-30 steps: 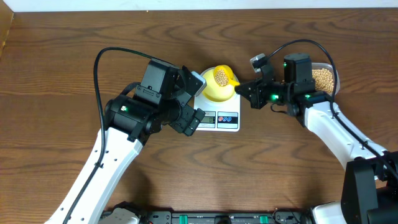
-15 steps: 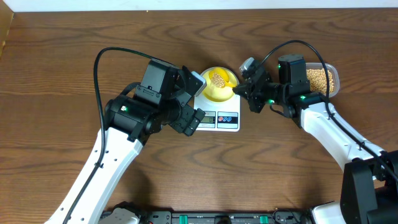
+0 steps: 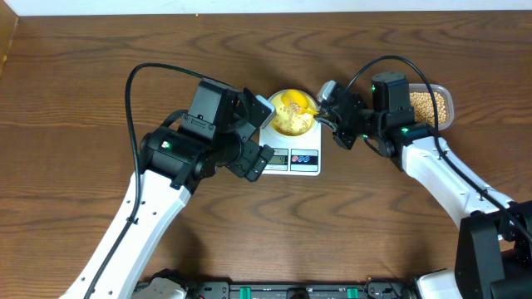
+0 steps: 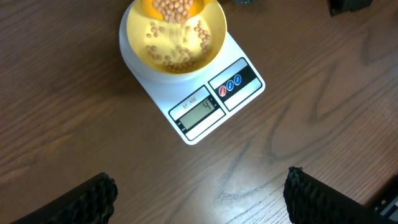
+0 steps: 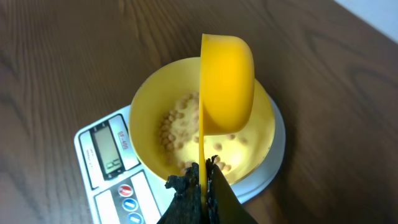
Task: Scoop item into bowl and weigh 50g on scale
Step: 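Tilt the scoop with the right gripper to pour soybeans into the bowl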
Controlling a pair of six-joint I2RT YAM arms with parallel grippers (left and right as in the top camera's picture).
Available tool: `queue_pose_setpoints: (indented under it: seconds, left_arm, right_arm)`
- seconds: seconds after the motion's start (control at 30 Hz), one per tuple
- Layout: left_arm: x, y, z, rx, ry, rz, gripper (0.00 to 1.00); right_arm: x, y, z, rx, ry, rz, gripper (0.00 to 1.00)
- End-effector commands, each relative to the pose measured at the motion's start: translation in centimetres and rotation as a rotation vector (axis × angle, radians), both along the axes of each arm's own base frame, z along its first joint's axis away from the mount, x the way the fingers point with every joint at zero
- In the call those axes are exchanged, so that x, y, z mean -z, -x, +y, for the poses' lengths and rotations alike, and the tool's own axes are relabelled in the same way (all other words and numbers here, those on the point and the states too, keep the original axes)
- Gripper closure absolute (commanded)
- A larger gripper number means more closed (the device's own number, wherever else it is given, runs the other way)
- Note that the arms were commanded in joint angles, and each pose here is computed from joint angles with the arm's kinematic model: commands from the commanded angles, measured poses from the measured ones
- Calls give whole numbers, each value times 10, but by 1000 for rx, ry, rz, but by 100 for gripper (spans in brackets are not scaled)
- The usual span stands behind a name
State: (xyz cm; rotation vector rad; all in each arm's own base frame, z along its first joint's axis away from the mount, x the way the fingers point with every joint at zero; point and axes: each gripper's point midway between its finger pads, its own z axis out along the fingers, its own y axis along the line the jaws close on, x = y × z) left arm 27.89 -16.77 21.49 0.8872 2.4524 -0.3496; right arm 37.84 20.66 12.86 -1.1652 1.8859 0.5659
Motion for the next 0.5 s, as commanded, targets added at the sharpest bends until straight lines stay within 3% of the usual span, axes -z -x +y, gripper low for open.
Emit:
queue_pose_setpoints:
  seconds: [0.0, 0.47]
  left_arm:
    - [-1, 2, 1, 14, -2, -6, 12]
    - [-1, 2, 1, 13, -2, -6, 12]
  right_arm:
    - [-4, -5, 4, -58, 32, -85, 99]
    - [-11, -10, 5, -120, 72, -210, 99]
